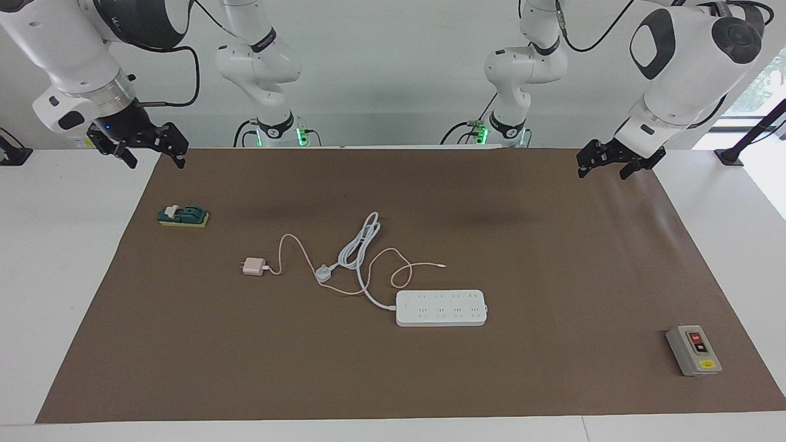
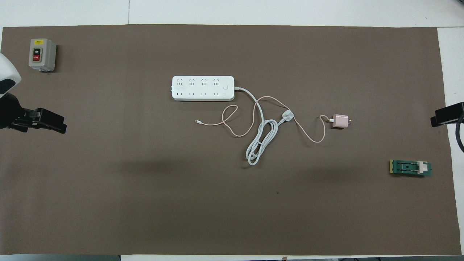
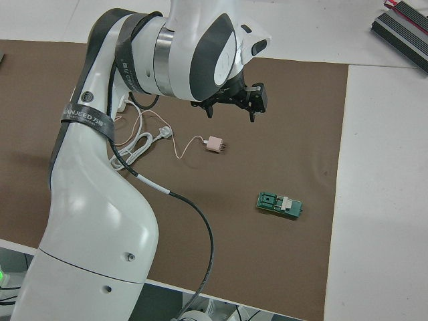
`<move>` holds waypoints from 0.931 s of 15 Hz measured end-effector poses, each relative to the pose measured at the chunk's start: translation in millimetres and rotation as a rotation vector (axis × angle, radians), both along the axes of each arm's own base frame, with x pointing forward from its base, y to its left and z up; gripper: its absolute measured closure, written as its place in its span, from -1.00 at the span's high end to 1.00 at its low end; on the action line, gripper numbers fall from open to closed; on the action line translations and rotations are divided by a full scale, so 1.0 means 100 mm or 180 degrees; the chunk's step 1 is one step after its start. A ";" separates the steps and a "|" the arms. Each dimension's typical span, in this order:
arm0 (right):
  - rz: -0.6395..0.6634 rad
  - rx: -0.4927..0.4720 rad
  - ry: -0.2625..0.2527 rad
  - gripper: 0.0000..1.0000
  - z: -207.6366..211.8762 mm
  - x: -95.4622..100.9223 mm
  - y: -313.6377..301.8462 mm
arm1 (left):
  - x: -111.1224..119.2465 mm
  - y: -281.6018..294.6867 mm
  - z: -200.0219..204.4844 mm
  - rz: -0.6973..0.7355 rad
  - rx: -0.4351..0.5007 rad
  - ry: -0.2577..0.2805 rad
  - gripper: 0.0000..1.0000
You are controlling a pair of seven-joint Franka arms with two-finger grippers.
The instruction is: Plug charger into power strip
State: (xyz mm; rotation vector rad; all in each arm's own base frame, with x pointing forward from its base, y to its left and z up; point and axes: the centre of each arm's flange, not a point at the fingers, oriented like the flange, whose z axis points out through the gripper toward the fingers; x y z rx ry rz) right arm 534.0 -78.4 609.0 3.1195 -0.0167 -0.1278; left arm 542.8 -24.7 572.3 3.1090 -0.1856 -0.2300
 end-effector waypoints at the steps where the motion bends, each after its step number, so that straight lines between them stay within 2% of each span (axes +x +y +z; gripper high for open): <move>1: 0.0001 0.0000 0.0001 1.00 0.00 0.00 0.00 | 0.00 0.00 0.00 0.0000 0.0000 0.0000 1.00; 8: -0.0004 0.0004 0.0028 1.00 -0.01 -0.01 0.00 | 0.00 0.00 0.00 0.0000 0.0000 0.0000 1.00; 11: -0.0025 -0.0008 -0.0049 1.00 0.00 0.01 -0.01 | 0.00 0.00 0.00 0.0000 0.0000 0.0000 1.00; 14: -0.0443 -0.0045 -0.0140 1.00 -0.04 0.05 -0.02 | 0.00 0.00 0.00 0.0000 0.0000 0.0000 1.00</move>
